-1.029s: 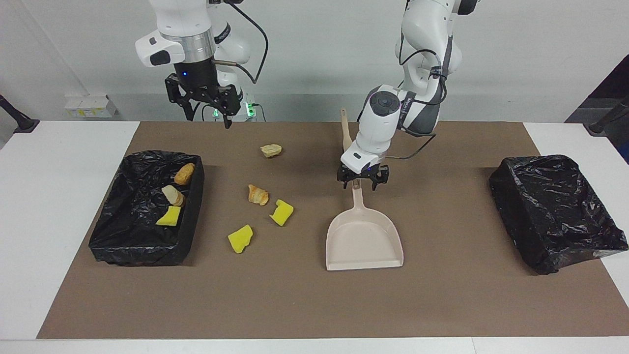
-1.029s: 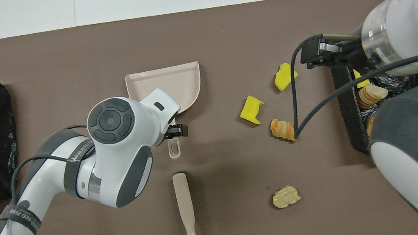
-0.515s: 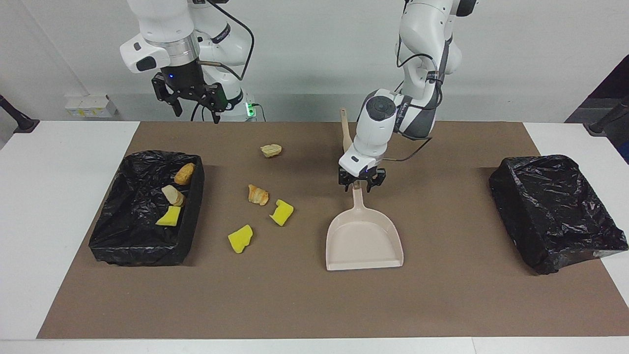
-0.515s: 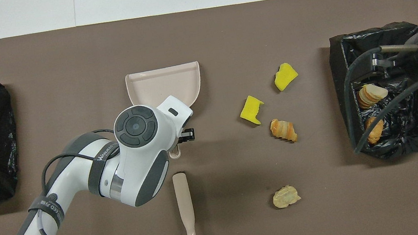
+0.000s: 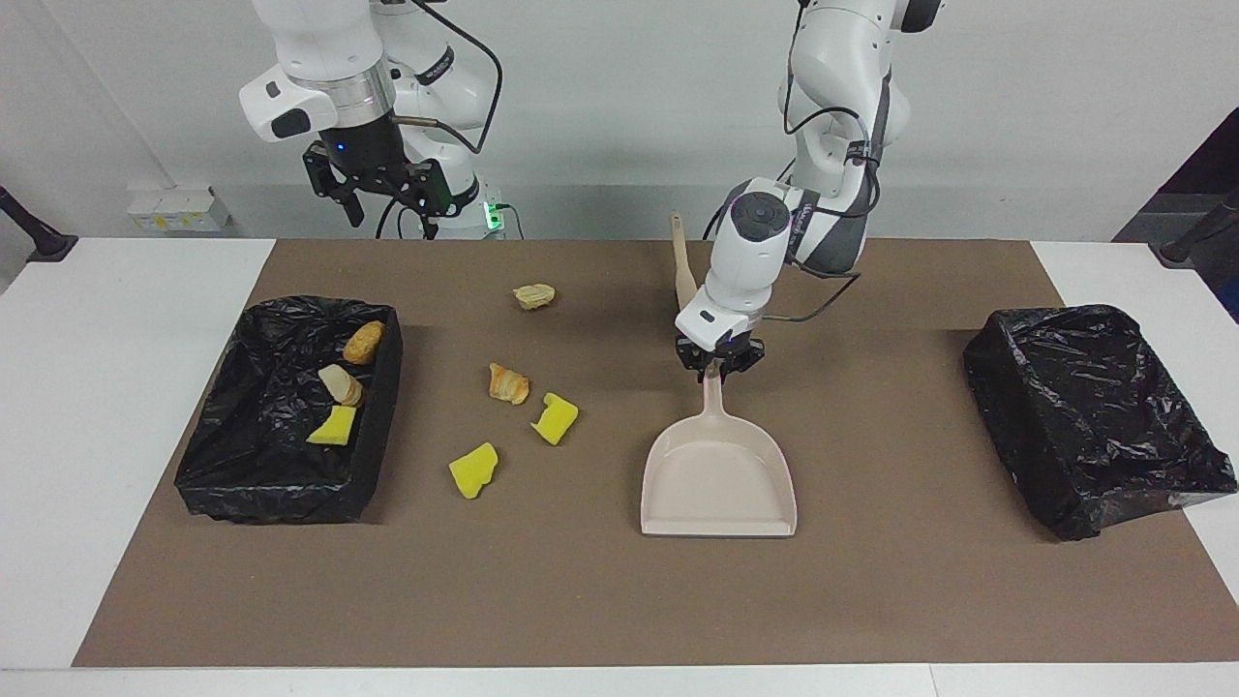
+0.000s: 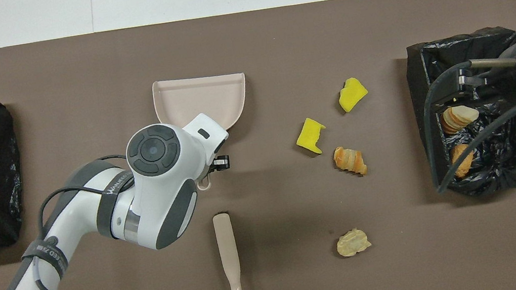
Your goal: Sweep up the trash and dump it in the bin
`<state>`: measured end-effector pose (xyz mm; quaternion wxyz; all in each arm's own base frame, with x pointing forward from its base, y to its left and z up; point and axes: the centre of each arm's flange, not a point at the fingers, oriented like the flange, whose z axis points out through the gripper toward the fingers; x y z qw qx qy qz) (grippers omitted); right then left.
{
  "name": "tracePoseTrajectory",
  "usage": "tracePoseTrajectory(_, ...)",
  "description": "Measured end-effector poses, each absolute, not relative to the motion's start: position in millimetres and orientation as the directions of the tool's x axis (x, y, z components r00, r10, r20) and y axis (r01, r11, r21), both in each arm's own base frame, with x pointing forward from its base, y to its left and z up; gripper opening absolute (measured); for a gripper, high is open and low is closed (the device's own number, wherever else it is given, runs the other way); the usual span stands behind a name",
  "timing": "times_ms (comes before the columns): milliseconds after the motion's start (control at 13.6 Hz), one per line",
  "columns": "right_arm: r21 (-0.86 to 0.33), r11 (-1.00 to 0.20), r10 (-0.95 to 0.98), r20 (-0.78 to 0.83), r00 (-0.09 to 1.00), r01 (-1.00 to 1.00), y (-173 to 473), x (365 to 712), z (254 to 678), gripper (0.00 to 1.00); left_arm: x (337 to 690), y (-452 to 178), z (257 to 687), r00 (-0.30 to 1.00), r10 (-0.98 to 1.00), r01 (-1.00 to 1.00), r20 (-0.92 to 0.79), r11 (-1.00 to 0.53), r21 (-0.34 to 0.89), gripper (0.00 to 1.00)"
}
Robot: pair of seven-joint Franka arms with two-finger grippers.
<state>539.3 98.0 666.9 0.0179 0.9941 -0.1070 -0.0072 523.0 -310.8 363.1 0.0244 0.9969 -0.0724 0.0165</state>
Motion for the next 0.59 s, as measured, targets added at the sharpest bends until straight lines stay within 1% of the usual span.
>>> tracePoseTrajectory(221,0.027,-0.979,-0.202,-0.015,0.979,-0.201,104.7,537.7,666.6,1.0,561.1,-257.1,389.0,0.967,-0.251,-0.252,0.039,-0.967,0.038,0.32)
tracePoseTrajectory(368,-0.012,-0.985,-0.172,-0.037,0.984,-0.172,123.3,531.6,662.1,1.0,580.1,-219.6,402.1,0.942,-0.334,-0.335,0.037,-0.942,0.032,0.32)
tracePoseTrajectory(441,-0.024,-0.989,-0.144,-0.034,0.989,-0.144,140.0,525.3,658.5,1.0,586.4,-201.0,404.0,0.913,-0.406,-0.407,0.03,-0.913,0.029,0.32)
tracePoseTrajectory(588,-0.014,-0.997,-0.077,-0.043,0.996,-0.077,181.3,502.1,646.7,1.0,595.6,-165.1,403.2,0.829,-0.56,-0.56,0.016,-0.828,0.028,0.32)
